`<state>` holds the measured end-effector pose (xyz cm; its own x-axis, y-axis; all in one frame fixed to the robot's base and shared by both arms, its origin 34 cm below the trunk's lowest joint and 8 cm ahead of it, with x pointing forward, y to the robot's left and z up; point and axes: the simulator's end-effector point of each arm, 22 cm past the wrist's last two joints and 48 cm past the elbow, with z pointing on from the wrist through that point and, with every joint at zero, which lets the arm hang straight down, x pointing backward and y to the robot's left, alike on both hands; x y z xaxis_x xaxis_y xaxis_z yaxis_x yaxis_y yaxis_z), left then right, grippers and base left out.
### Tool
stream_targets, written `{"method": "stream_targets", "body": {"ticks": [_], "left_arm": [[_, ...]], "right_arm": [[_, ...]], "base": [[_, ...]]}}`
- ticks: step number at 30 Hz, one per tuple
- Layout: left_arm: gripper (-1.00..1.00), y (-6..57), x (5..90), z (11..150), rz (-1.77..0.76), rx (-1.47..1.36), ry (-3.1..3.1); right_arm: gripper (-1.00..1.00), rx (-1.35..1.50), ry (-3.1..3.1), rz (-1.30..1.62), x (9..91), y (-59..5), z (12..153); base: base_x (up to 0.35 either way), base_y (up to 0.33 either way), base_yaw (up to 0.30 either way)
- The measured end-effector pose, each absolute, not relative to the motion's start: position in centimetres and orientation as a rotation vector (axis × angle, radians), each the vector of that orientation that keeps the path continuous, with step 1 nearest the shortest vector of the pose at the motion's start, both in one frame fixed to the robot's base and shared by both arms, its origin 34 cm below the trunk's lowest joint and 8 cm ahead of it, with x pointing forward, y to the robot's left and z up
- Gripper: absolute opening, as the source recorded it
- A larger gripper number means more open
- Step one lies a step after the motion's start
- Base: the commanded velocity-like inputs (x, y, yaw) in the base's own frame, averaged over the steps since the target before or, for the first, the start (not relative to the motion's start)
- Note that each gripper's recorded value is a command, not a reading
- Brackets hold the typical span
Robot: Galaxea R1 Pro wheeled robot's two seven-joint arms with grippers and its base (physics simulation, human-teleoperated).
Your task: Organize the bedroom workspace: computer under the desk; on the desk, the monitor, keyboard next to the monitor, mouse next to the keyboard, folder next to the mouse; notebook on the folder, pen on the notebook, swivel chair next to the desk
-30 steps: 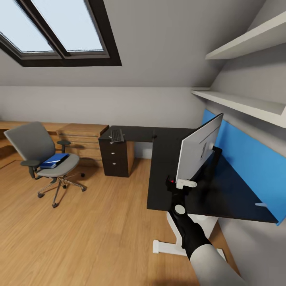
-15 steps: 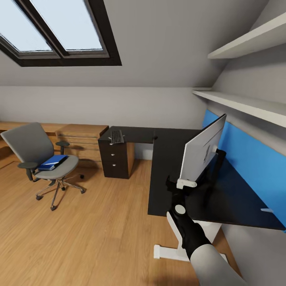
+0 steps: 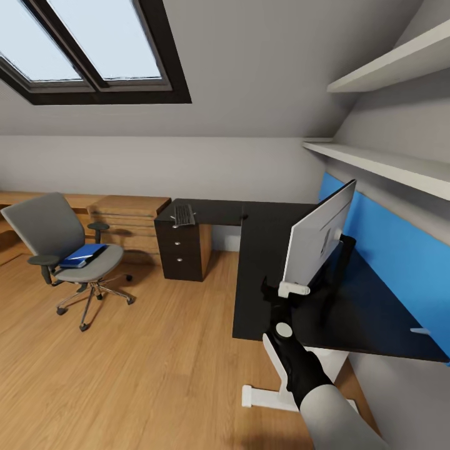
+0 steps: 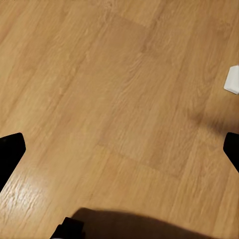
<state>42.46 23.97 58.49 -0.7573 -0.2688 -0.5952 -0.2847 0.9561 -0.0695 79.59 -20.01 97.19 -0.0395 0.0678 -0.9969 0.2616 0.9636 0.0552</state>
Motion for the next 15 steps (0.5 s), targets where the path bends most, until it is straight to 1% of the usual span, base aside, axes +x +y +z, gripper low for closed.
{"method": "stream_targets", "body": {"ticks": [3, 9, 15], "left_arm": [[1.0, 23.97, 42.46, 58.49, 0.033, -0.389, 2.469], [1.0, 23.94, 42.45, 58.5, 0.033, -0.386, 2.469], [1.0, 23.93, 42.47, 58.49, 0.033, -0.385, 2.469]], "right_arm": [[1.0, 0.257, 1.612, -0.16, 79.48, -20.02, 96.99], [1.0, 0.257, 1.616, -0.16, 79.33, -20.03, 96.75], [1.0, 0.259, 1.618, -0.162, 79.3, -20.13, 96.65]], "base": [[0.051, 0.0, 0.0], [0.147, 0.0, 0.0], [0.036, 0.0, 0.0]]}}
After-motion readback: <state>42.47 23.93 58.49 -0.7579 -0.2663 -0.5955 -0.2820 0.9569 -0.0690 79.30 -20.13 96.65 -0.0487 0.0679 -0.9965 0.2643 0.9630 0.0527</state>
